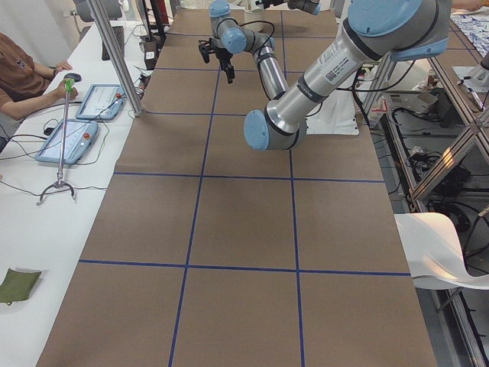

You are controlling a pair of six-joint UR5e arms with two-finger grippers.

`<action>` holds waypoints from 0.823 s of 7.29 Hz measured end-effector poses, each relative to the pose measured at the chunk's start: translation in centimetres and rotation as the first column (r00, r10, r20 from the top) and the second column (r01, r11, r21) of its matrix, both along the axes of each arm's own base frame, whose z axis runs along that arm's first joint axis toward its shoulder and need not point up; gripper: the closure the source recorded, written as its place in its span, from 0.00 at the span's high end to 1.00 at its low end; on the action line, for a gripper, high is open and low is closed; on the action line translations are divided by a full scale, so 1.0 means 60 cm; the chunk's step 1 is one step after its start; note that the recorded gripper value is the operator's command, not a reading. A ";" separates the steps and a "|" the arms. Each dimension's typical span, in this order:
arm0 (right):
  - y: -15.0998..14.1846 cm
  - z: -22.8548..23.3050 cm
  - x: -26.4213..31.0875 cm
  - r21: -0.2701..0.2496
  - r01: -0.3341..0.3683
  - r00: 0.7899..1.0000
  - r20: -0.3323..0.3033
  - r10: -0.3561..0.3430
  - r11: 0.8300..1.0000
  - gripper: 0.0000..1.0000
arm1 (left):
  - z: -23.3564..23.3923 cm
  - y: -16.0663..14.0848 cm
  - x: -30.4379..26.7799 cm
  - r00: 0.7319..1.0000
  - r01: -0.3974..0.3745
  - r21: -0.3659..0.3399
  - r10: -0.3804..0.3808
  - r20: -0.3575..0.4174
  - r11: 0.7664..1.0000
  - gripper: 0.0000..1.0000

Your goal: Left arm hands cup to right arm to dump lemon

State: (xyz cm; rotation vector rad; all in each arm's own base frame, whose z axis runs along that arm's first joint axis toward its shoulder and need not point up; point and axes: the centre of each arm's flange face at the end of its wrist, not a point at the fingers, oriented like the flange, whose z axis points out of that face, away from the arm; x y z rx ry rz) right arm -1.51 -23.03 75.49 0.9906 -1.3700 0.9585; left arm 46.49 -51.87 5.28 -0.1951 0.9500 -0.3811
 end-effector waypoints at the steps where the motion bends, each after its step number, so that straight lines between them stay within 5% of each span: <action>1: 0.004 0.003 0.013 -0.039 0.006 0.995 0.096 -0.003 0.999 0.23 | 0.000 0.001 0.001 1.000 0.000 0.000 0.000 0.000 1.000 1.00; 3: 0.012 0.018 0.044 -0.105 0.019 0.968 0.251 0.008 0.994 0.25 | -0.002 0.001 0.001 1.000 0.000 0.002 0.000 0.000 1.000 1.00; 6: -0.008 0.029 0.029 -0.138 0.016 0.917 0.396 0.040 0.990 0.30 | -0.010 0.002 -0.002 1.000 0.003 0.006 -0.003 -0.006 1.000 1.00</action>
